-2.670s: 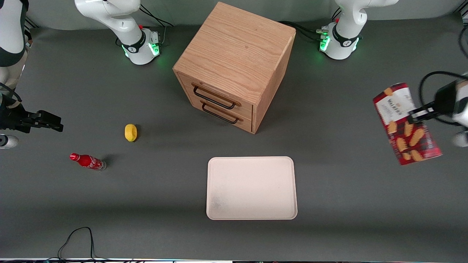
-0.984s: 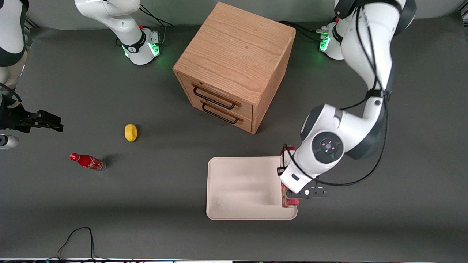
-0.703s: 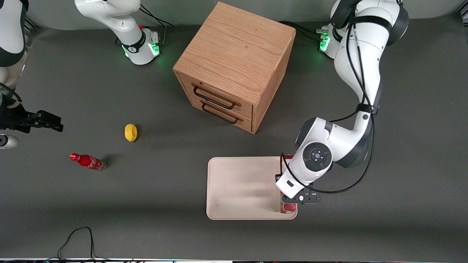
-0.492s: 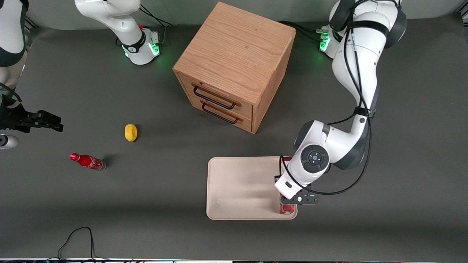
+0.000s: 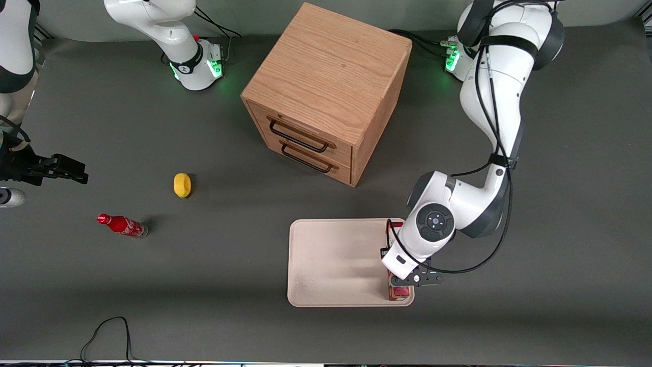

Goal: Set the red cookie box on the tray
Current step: 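Raise the left gripper away from the tray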

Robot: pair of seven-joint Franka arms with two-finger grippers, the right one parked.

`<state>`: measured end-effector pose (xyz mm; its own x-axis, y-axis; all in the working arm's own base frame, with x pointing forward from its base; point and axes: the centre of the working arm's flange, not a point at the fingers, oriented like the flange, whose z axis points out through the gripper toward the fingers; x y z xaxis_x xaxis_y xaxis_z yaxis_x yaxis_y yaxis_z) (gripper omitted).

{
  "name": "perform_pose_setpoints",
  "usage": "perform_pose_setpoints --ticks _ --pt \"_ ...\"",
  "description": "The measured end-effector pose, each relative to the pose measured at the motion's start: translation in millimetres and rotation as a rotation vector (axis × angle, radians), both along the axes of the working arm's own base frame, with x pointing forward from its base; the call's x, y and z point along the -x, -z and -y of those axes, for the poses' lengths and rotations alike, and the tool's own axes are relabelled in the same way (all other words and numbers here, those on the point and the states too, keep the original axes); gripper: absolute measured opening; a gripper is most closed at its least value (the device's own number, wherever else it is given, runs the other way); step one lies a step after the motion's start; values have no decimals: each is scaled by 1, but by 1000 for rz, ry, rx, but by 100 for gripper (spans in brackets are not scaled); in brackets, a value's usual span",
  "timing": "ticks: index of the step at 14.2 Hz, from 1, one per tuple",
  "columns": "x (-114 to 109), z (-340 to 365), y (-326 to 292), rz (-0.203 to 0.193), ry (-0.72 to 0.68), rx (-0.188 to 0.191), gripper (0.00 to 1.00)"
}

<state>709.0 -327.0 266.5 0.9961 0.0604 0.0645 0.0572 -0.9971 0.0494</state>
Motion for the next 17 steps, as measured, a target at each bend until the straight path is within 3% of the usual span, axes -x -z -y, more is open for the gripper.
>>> perform_pose_setpoints --ticks 2,3,7,11,17 --pt "0 0 0 -1 1 -6 5" --pt "1 -1 1 -4 -2 -10 12" --pt "7 -4 -18 -57 -15 -41 54" --pt "26 -13 -116 -106 -38 -79 96" --pt "98 -51 -310 -97 -64 -109 100"
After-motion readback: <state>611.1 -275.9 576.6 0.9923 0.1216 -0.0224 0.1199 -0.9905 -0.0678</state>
